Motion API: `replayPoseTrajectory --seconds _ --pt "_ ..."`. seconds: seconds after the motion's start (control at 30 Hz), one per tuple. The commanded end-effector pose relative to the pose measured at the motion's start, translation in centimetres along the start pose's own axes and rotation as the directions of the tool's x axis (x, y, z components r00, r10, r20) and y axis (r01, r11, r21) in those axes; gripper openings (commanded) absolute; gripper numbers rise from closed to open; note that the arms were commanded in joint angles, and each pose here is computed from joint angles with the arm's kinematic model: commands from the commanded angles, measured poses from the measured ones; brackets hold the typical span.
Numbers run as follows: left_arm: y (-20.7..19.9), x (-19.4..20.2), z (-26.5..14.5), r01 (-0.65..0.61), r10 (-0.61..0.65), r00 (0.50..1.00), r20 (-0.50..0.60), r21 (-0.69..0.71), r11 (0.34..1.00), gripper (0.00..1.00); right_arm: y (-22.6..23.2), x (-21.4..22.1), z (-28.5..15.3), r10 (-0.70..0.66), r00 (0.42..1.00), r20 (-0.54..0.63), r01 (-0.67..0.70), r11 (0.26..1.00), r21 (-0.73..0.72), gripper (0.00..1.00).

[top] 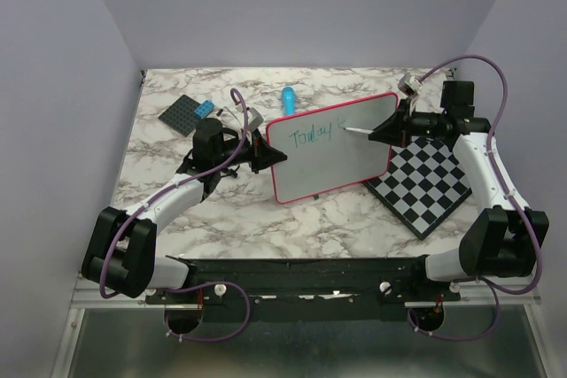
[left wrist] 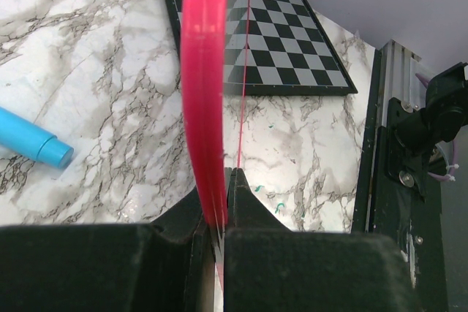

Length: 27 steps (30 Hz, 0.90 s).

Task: Write a sentence on the whiteboard

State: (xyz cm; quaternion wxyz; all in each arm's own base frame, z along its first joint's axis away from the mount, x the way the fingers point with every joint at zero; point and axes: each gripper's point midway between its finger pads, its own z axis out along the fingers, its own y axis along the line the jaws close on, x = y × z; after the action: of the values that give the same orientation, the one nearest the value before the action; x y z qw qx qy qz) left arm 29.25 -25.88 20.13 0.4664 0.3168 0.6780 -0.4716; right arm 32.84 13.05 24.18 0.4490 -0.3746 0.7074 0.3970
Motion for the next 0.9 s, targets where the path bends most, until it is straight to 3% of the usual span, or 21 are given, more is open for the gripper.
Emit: replayPoseTrajectory --seconds 0.0,0.87 --pt "2.1 2.3 -0.1 -0.008 0.002 0.998 -0.070 -0.091 0.996 0.00 -0.1 0.7 -0.2 -0.001 1.000 -0.020 0.002 1.000 0.005 0.00" --pt "2.1 2.3 -0.1 -0.009 0.002 0.997 -0.071 -0.092 0.996 0.00 0.8 0.3 1.8 0.010 1.000 -0.021 -0.011 0.999 -0.050 0.01"
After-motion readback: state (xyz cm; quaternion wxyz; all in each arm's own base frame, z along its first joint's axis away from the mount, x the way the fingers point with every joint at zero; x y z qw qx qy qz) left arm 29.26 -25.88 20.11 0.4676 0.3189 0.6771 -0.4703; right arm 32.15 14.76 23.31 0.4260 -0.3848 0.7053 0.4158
